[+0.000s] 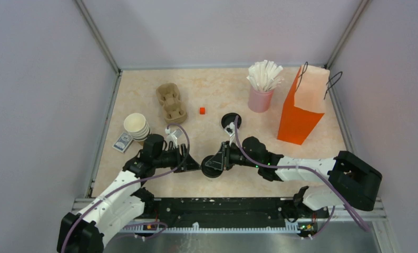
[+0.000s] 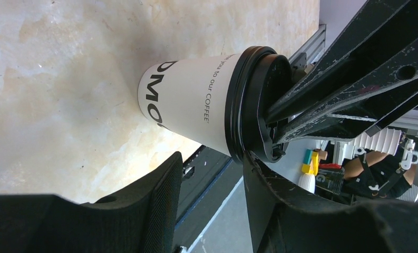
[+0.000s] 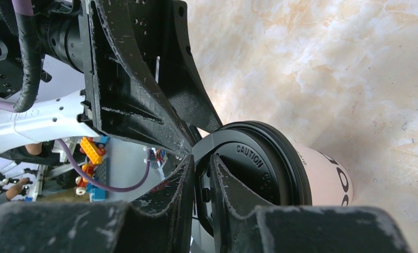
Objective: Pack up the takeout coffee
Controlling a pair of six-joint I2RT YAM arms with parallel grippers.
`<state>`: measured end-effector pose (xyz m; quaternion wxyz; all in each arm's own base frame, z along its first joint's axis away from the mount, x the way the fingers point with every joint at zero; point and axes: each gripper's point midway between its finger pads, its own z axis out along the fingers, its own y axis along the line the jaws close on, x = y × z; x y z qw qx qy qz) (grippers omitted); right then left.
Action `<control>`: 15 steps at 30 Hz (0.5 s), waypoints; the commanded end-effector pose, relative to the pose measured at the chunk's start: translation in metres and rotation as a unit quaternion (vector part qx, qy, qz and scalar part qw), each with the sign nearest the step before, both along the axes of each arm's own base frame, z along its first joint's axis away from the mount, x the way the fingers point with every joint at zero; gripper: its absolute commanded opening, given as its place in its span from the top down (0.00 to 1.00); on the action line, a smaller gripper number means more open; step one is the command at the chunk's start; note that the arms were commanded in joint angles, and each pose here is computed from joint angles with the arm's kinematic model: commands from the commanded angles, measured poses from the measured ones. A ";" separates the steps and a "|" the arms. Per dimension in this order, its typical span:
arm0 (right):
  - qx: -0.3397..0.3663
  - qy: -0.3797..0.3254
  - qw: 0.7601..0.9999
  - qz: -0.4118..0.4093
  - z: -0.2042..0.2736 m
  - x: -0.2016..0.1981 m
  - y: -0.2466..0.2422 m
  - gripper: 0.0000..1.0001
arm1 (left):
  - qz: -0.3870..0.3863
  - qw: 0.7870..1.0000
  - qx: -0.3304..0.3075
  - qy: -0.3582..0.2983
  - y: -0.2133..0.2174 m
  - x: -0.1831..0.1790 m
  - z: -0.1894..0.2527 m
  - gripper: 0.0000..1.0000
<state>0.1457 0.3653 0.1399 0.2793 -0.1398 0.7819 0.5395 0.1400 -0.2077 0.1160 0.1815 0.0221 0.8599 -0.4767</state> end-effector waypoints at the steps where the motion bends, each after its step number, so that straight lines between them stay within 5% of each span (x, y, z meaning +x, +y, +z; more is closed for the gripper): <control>1: -0.025 0.004 0.999 -0.021 -0.016 0.005 -0.012 0.83 | 0.004 1.000 -0.010 -0.015 -0.002 0.007 0.001 0.48; 15: -0.041 0.018 0.999 -0.028 -0.038 0.002 -0.019 0.83 | 0.042 0.998 0.056 0.005 0.012 0.016 -0.027 0.49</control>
